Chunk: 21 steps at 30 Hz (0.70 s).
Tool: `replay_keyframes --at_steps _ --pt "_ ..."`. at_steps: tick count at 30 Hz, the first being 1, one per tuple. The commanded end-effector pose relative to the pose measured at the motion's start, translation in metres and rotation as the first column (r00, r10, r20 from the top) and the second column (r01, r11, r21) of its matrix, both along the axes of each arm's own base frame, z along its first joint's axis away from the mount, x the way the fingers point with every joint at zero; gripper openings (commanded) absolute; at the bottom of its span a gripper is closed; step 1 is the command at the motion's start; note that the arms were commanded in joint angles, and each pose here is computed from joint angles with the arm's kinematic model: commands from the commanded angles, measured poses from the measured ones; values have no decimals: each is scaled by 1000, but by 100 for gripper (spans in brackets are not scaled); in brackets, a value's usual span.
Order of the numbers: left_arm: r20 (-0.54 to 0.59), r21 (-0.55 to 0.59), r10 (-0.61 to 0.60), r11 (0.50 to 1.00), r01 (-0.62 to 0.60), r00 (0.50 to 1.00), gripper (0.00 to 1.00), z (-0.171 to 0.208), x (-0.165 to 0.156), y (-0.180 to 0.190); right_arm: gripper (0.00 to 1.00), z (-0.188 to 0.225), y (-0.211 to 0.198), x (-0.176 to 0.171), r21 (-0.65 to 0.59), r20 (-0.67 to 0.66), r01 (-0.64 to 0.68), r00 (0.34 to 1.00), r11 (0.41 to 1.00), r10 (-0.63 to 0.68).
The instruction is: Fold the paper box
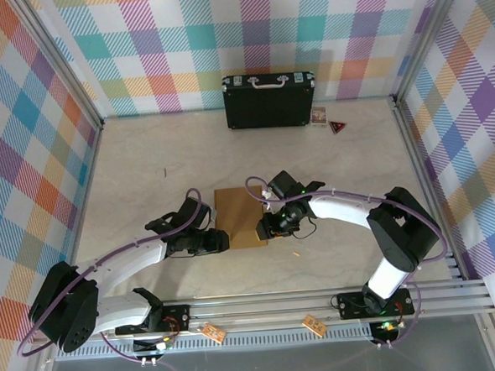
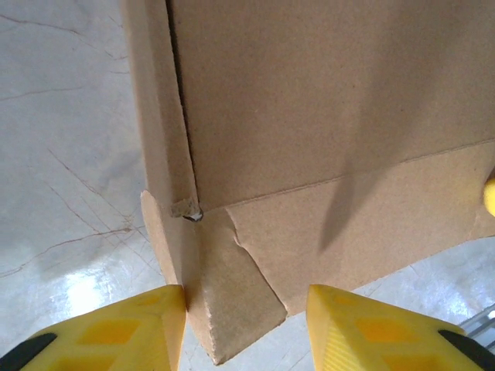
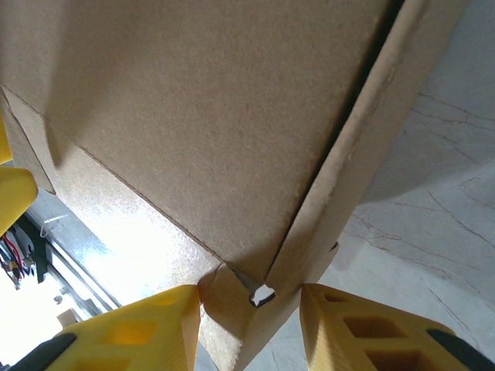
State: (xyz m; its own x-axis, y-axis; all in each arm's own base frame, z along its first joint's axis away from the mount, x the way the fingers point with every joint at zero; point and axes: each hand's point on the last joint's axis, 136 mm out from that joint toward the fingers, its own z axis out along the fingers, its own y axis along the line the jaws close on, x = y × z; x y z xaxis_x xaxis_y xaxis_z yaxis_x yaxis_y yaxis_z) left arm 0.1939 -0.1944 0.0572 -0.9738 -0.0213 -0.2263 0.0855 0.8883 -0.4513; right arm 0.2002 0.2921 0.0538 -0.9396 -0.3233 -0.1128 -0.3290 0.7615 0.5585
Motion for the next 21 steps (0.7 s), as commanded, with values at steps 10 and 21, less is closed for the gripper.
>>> replay_keyframes --at_steps 10,21 --pt "59 19 -4 1000 3 998 41 -5 10 1 38 0 7 6 10 36 -27 999 1000 27" --pt "70 42 -4 999 2 998 38 -12 14 3 36 -7 8 10 8 62 -35 997 999 35"
